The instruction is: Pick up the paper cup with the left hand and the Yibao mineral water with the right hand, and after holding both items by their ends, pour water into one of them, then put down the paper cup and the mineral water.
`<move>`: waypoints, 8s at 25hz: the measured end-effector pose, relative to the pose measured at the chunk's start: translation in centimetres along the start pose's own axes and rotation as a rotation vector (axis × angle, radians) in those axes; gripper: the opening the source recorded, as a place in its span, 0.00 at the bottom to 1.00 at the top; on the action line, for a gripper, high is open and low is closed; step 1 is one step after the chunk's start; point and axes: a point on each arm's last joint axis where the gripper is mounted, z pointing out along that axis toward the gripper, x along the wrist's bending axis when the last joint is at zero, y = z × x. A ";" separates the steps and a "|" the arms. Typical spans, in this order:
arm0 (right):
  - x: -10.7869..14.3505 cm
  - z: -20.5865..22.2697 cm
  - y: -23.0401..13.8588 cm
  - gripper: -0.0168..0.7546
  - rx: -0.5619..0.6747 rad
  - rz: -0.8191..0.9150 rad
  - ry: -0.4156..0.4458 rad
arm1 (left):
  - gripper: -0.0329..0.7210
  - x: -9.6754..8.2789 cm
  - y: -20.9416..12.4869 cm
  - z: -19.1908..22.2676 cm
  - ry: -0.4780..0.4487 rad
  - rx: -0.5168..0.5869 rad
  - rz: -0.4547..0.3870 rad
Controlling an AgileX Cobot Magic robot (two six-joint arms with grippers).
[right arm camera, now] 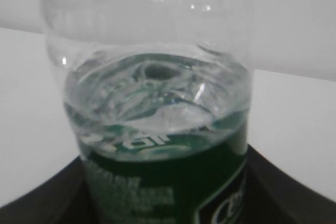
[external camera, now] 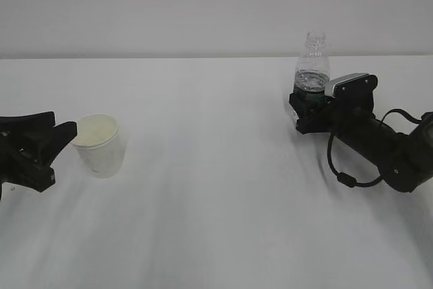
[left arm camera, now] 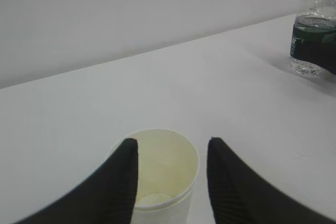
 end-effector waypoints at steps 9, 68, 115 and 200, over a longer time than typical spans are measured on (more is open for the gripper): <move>0.0 -0.7 1.4 0.63 0.001 -0.008 -0.016 | 0.45 0.1 -3.3 0.8 -0.014 0.124 -0.024; -0.1 -1.0 1.2 0.63 0.013 -0.009 -0.036 | 0.84 0.8 -6.1 1.8 0.021 0.215 -0.008; 1.0 -5.7 5.7 0.63 0.007 -0.015 -0.072 | 0.83 1.3 -7.1 3.3 0.018 0.228 -0.033; 2.8 -11.5 8.1 0.62 0.024 0.038 -0.079 | 0.83 2.7 -6.4 7.5 -0.013 0.139 -0.041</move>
